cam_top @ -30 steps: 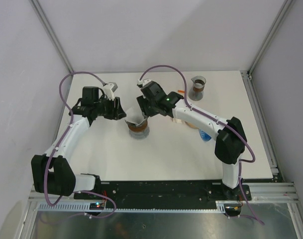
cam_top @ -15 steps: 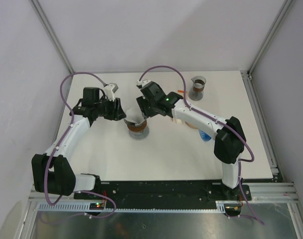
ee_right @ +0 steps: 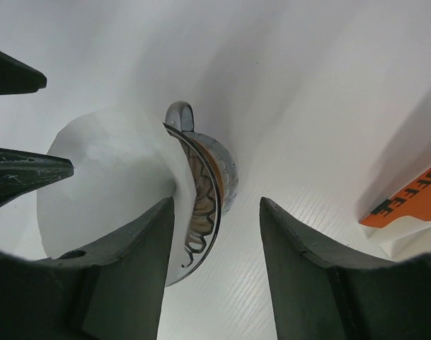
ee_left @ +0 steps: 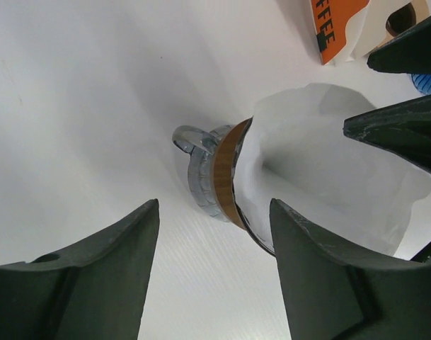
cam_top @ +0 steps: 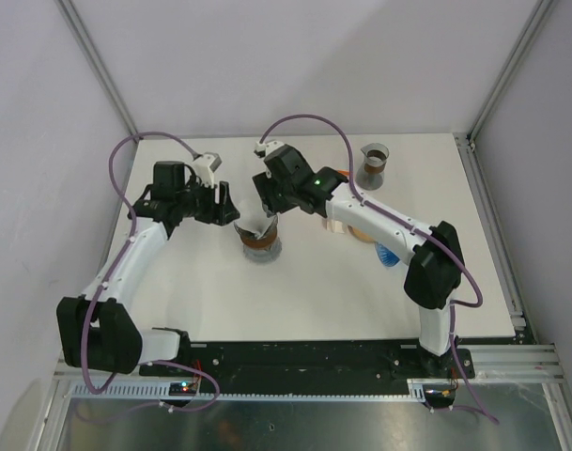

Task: Place the coffee filter in the dripper

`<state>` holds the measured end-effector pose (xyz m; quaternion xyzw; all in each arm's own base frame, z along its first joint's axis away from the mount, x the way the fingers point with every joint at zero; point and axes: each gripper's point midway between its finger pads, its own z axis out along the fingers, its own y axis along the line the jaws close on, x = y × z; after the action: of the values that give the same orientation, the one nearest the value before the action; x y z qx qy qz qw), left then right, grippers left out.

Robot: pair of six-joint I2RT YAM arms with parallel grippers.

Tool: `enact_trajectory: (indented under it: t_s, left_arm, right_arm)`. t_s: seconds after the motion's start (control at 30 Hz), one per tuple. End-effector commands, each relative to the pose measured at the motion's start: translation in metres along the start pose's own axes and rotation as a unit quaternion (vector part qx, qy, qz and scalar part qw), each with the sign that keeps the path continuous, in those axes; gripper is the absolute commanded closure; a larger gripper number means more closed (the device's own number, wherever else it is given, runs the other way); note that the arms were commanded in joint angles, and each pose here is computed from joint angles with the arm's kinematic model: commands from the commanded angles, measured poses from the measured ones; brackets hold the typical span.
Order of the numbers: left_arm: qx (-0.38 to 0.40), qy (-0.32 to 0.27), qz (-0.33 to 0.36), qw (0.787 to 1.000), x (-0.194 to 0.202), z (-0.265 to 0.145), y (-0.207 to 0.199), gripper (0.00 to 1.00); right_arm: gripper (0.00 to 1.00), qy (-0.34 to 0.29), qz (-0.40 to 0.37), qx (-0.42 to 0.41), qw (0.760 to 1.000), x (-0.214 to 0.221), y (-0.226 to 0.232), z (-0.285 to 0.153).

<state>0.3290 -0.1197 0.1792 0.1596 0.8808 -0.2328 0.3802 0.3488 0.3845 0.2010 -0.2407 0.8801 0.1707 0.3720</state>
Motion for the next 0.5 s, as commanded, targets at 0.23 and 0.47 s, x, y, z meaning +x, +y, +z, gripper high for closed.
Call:
enact_trajectory:
  t_s: [0.23, 0.47]
  left_arm:
    - [-0.017, -0.071, 0.046, 0.996, -0.046, -0.03, -0.009, 0.27]
    - [0.03, -0.095, 0.1, 0.99, -0.06, -0.048, -0.041, 0.3]
  right_arm:
    - [0.41, -0.055, -0.012, -0.015, 0.998, -0.042, 0.008, -0.041]
    - [0.39, -0.09, -0.006, -0.024, 0.996, -0.061, 0.004, -0.074]
